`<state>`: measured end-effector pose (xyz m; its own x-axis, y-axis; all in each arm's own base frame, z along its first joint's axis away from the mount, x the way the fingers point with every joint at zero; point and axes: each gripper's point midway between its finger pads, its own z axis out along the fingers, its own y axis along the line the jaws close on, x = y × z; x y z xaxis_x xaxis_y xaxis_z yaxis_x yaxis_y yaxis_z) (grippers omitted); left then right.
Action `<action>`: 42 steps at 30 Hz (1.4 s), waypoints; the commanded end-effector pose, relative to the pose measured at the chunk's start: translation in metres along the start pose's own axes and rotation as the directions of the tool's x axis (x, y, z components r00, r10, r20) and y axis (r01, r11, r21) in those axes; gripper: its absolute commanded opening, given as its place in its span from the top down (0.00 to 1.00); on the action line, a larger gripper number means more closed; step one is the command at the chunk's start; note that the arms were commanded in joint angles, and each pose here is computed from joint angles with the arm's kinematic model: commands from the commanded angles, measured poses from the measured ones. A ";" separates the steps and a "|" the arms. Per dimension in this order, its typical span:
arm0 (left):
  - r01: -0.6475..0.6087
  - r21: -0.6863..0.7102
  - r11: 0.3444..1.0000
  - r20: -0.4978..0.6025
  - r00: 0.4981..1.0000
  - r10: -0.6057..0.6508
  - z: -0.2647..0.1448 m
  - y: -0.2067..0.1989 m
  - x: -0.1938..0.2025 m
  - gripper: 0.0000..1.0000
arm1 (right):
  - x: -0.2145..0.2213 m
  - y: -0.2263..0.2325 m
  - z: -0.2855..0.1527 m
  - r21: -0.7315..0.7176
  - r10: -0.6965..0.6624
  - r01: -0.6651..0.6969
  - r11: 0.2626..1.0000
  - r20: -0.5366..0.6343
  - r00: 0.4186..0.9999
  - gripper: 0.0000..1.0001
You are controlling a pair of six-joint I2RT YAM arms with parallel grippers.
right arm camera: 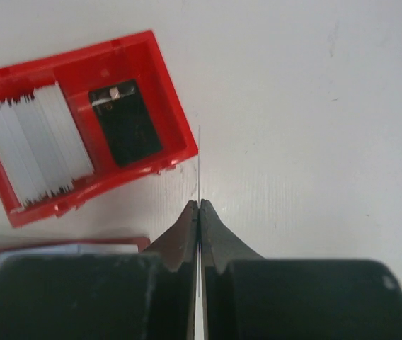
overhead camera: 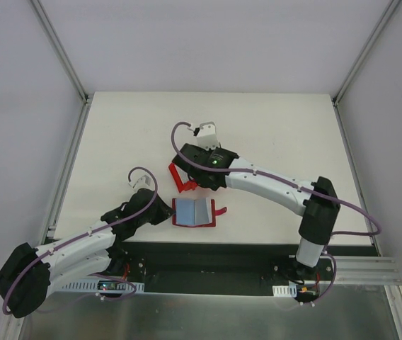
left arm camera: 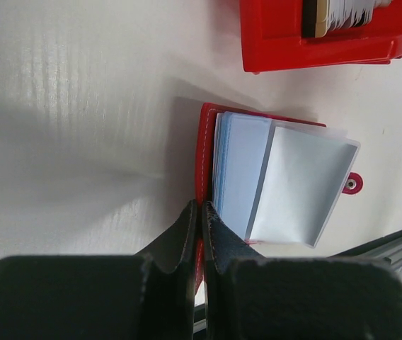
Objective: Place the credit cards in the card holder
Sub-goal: Pick up the credit card from the storage box, then insert the credit card into the card holder.
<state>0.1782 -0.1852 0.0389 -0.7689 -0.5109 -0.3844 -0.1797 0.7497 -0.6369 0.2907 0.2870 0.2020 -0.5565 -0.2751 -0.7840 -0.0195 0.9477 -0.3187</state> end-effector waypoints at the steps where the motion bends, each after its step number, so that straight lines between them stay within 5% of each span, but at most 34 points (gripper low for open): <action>1: 0.018 -0.016 1.000 0.011 1.000 -0.018 0.001 0.007 0.001 1.00 | 0.008 0.013 -0.037 -0.312 0.136 -0.146 0.939 -0.053 0.989 0.99; 7: 0.044 -0.008 0.999 0.006 0.999 -0.044 0.001 0.008 0.004 1.00 | 0.048 0.052 -0.080 -0.664 0.234 -0.315 0.678 -0.212 0.949 0.99; 11: 0.057 -0.009 0.998 0.000 0.998 -0.057 0.002 0.009 0.006 1.00 | 0.078 0.077 -0.088 -0.726 0.237 -0.410 0.553 -0.334 0.912 0.99; 21: 0.076 -0.007 0.997 -0.013 0.997 -0.076 0.006 0.012 0.011 1.00 | 0.116 0.104 -0.066 -0.712 0.222 -0.530 0.461 -0.486 0.845 0.99; 42: 0.109 -0.004 0.994 -0.046 0.993 -0.109 0.011 0.014 0.019 1.00 | 0.152 0.098 -0.019 -0.621 0.295 -0.674 0.400 -0.609 0.736 0.99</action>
<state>0.1722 -0.1886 0.0201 -0.7698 -0.5596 -0.3069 -0.2472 0.7048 -0.6649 0.1859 0.3334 0.0578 -0.9148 0.1485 -0.3756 -0.1624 0.7163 0.6786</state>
